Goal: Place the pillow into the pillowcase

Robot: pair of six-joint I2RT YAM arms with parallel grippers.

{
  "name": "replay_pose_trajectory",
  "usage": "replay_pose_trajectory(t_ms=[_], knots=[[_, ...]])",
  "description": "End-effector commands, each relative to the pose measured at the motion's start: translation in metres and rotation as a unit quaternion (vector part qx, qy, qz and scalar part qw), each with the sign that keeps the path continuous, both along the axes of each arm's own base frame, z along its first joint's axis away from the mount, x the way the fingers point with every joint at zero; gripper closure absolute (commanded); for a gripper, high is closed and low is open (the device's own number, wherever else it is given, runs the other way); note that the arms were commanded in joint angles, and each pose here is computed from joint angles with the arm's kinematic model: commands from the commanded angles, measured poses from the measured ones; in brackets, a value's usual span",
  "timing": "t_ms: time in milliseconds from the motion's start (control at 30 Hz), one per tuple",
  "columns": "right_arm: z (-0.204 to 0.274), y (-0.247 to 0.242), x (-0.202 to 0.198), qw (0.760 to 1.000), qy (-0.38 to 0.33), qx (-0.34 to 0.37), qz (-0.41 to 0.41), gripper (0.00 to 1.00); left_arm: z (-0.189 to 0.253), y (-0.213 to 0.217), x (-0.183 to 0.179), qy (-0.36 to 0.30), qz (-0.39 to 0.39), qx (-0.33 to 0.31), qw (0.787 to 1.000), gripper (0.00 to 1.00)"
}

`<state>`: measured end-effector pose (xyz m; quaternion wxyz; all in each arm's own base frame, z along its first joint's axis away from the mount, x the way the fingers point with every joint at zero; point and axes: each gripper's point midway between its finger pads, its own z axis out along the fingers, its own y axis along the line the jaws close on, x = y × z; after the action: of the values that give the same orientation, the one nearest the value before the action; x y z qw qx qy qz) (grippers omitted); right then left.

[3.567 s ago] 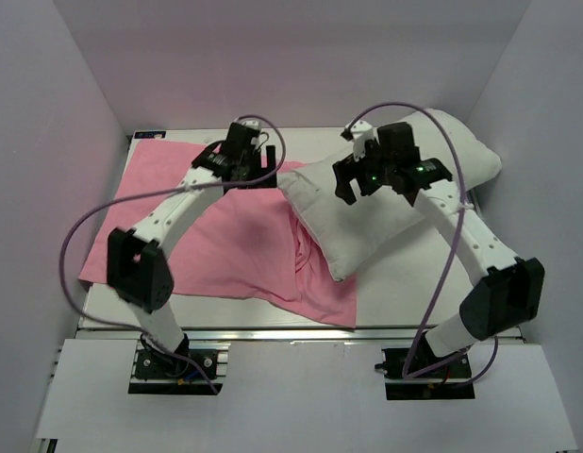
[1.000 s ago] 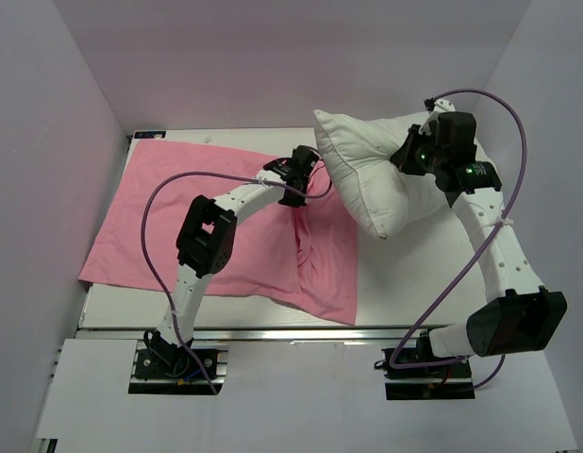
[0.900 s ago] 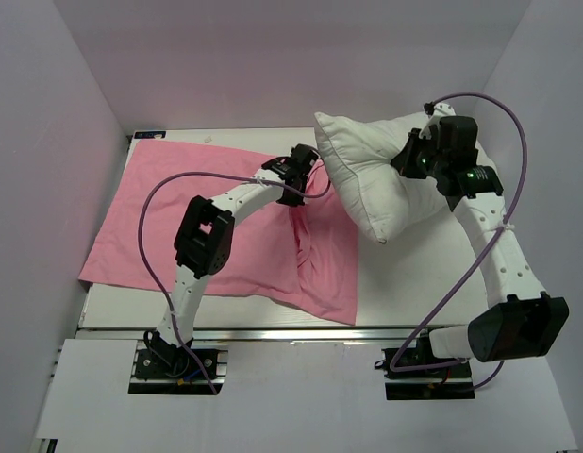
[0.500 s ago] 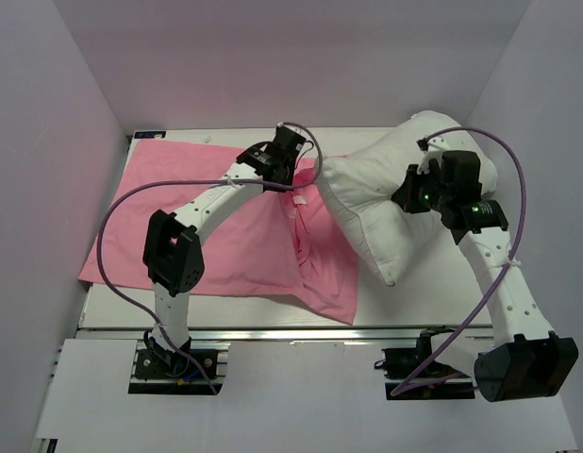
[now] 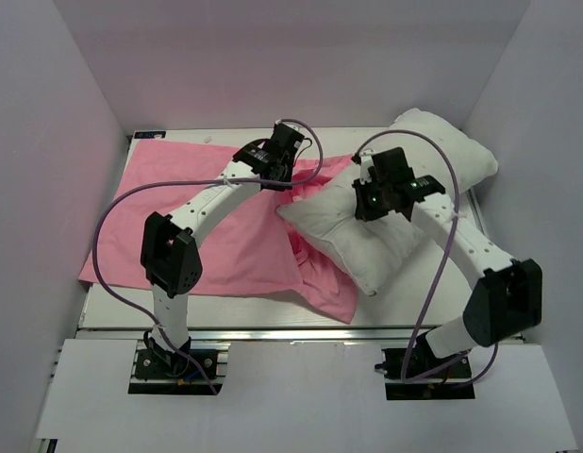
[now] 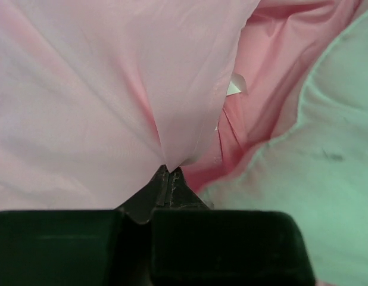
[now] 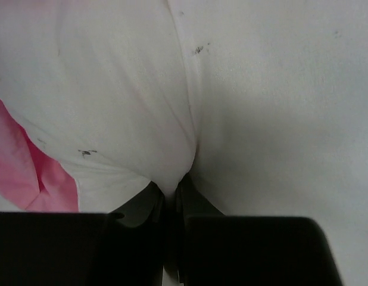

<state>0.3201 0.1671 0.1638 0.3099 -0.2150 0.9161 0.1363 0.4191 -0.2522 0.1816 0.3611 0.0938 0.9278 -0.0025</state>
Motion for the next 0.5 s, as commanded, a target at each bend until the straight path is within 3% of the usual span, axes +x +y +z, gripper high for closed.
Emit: replay_pose_trajectory(t_ms=[0,133,233,467], knots=[[0.030,-0.011,0.046,0.994,-0.058,-0.039,-0.082,1.00,0.031,-0.002,-0.006,-0.023,-0.010,-0.035,0.999,1.00],[0.054,0.014,0.072,0.991,-0.093,0.007,-0.094,1.00,0.026,-0.006,-0.015,-0.013,-0.033,-0.047,0.998,1.00],[0.076,0.030,0.089,0.986,-0.133,-0.011,-0.103,1.00,0.026,-0.007,-0.019,-0.008,-0.038,-0.053,0.998,1.00],[0.073,0.040,0.114,0.979,-0.138,-0.009,-0.153,1.00,0.039,-0.006,-0.022,-0.022,-0.042,-0.063,0.997,1.00]])
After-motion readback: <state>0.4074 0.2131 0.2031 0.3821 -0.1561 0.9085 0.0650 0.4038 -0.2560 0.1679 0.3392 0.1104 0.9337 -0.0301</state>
